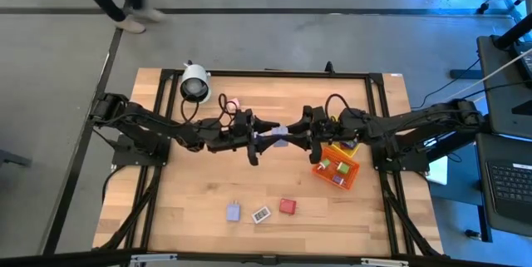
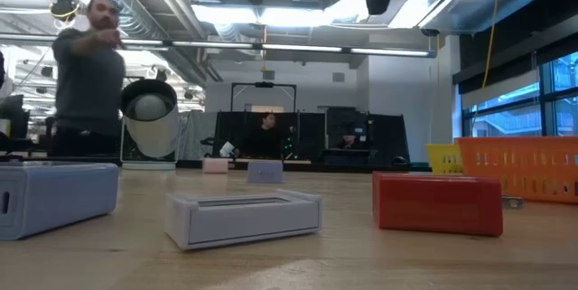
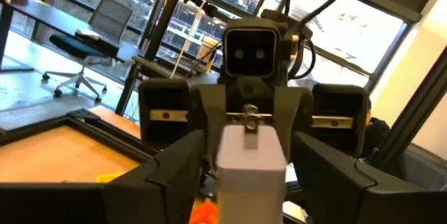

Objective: Pick & Place Office items
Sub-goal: Put the top left light blue charger adapter into the orange basket

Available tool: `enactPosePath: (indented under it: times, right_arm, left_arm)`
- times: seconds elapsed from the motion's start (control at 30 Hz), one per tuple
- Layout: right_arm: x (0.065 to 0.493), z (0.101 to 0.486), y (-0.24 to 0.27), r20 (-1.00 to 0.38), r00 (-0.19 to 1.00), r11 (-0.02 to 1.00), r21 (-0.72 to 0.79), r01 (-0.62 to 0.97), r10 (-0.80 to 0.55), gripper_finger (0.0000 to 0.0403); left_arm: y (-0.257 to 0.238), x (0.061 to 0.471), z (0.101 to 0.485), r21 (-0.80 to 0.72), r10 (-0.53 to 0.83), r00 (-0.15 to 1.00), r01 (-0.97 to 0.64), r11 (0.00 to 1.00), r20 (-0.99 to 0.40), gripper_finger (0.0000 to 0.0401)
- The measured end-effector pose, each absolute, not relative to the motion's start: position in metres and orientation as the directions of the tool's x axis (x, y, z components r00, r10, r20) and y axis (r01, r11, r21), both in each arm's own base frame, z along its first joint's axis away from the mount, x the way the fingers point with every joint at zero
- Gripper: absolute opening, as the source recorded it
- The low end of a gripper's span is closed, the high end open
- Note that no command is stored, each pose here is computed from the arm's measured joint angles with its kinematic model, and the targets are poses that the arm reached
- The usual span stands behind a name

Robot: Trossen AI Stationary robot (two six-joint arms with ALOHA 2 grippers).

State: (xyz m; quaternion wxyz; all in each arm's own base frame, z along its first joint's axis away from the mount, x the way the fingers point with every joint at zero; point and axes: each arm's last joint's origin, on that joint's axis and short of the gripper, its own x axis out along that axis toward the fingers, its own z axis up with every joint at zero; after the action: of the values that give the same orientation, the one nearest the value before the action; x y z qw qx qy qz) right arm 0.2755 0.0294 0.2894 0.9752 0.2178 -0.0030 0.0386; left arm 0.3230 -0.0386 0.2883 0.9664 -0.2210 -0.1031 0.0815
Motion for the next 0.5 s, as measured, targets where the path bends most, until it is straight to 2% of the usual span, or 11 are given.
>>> enactPosePath:
  times: [0.2, 0.5]
  right_arm:
    - [0.260, 0.291, 0.027, -0.096, 0.994, 0.906, 0.423, 0.000, 0.045, 0.0122]
    - [0.220, 0.291, 0.028, -0.313, 0.947, 0.850, 0.516, 0.109, 0.069, 0.0122]
  left_arm:
    - [-0.039, 0.323, 0.287, -0.443, 0.199, 0.969, -0.115, 0.889, 0.148, 0.0223]
    - [-0.039, 0.322, 0.285, -0.429, 0.194, 0.976, -0.132, 0.893, 0.103, 0.0223]
